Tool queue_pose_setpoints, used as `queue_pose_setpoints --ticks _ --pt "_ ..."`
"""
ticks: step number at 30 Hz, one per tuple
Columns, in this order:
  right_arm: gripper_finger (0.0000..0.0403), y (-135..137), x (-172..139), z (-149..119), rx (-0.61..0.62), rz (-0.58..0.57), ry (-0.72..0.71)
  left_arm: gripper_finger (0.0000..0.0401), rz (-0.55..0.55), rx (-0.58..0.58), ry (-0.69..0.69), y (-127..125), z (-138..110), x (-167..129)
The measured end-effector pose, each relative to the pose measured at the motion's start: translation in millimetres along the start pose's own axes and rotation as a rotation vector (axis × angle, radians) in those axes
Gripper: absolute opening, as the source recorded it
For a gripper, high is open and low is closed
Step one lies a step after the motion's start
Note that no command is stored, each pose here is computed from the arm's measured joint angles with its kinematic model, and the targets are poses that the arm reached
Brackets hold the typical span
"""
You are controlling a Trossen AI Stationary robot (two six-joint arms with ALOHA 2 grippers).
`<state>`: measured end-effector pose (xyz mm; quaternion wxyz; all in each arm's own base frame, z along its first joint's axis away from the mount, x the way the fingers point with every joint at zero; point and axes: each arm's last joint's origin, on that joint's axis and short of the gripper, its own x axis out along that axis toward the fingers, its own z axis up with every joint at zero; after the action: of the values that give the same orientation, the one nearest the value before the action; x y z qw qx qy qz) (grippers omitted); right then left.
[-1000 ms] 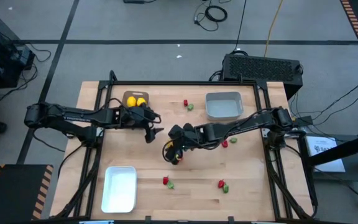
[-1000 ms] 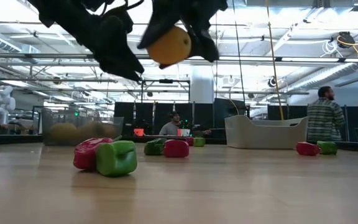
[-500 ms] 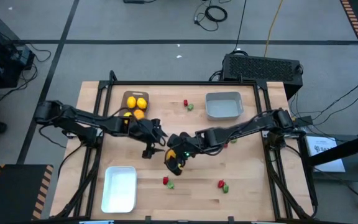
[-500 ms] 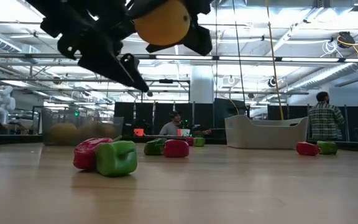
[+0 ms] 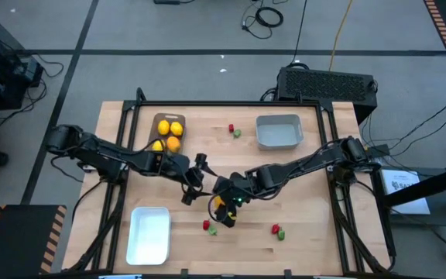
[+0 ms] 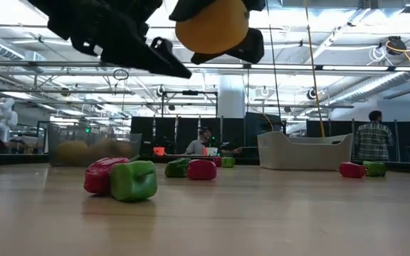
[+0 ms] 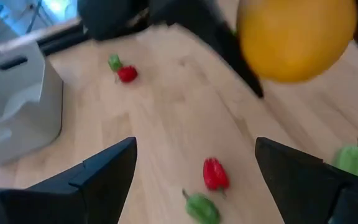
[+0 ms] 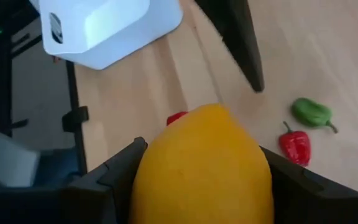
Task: Sort produce into baskets
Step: Put the lemon into the black bin
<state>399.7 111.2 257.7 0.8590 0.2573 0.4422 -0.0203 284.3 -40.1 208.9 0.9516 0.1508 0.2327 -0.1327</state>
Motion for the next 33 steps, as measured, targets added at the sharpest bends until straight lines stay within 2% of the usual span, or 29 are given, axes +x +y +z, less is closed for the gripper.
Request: queue_pose_setpoints --ticks 4,8,11,18,21,26,33 --pt "0.0234 -3.3 -0.4 0.0 0.011 0.011 0.038 0.0334 -0.001 0.085 -0.001 -6.0 6.0 -0.1" --pt "0.0231 -6.7 -9.4 0.2 -0.013 -0.012 0.054 0.0334 0.098 0.190 0.067 -13.7 15.4 -13.6" --pt "0.0232 -4.4 -17.8 2.2 -0.031 0.003 0.034 0.0334 0.144 0.222 0.122 -21.3 17.7 -30.5" --pt "0.0238 0.7 -19.3 8.1 -0.080 0.055 -0.029 0.0334 0.152 0.223 0.003 -35.4 36.0 -68.3" --pt "0.0239 3.6 -19.6 11.4 -0.101 0.091 -0.058 0.0334 0.141 0.253 -0.052 -38.8 37.2 -67.5" --pt "0.0239 8.2 -21.0 17.9 -0.109 0.195 -0.085 0.0334 0.131 0.283 -0.053 -44.1 34.0 -55.1" --pt "0.0240 10.6 -22.0 21.5 -0.124 0.237 -0.112 0.0334 0.146 0.378 -0.221 -56.6 51.1 -50.5"
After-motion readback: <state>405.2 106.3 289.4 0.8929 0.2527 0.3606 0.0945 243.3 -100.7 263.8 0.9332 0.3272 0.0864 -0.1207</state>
